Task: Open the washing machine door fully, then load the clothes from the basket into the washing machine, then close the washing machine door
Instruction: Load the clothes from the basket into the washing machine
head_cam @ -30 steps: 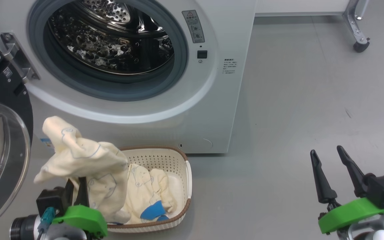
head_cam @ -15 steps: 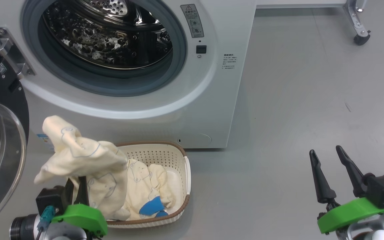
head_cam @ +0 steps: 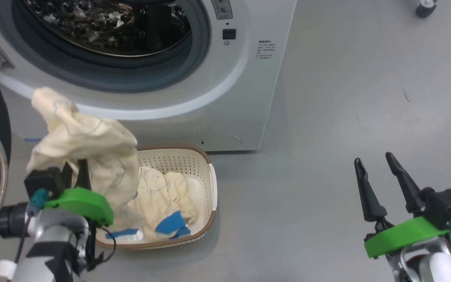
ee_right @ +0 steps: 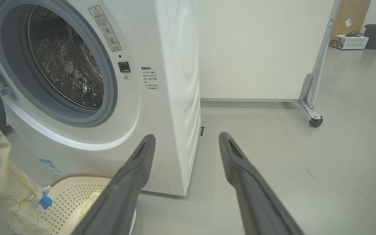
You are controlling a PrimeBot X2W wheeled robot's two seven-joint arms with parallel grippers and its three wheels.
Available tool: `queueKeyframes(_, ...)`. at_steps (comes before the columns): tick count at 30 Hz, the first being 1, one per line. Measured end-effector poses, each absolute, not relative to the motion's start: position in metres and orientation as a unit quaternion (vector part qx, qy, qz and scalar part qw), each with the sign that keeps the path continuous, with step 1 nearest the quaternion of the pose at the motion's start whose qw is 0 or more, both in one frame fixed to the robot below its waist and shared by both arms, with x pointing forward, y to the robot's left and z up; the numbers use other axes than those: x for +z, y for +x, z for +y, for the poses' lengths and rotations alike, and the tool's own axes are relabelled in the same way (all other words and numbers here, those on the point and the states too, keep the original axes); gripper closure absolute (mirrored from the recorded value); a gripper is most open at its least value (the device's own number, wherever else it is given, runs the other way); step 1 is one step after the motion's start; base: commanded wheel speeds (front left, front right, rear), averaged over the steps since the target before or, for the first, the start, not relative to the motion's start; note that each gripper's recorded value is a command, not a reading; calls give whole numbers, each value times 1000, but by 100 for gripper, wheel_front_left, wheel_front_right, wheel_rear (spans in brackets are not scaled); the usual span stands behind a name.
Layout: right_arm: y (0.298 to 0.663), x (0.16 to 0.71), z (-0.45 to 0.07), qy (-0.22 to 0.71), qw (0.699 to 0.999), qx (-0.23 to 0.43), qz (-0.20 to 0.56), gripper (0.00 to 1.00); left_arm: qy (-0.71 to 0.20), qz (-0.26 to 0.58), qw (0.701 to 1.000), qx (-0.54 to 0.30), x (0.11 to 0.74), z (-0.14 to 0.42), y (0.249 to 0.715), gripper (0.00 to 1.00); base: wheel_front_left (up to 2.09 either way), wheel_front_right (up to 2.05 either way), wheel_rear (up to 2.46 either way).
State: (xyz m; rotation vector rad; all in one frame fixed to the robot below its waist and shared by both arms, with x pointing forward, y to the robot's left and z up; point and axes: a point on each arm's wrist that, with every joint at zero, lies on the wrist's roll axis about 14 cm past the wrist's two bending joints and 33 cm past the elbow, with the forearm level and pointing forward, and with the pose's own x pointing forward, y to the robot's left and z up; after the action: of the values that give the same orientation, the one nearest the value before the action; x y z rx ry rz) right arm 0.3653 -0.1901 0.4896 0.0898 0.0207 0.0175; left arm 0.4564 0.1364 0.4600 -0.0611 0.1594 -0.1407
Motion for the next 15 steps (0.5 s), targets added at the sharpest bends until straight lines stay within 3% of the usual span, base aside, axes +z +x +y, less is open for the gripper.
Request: queueKeyframes(15, 400, 457, -199, 67, 997, -9, 31, 0, -43, 103, 986, -121, 459, 100, 586, 100, 0, 0, 0)
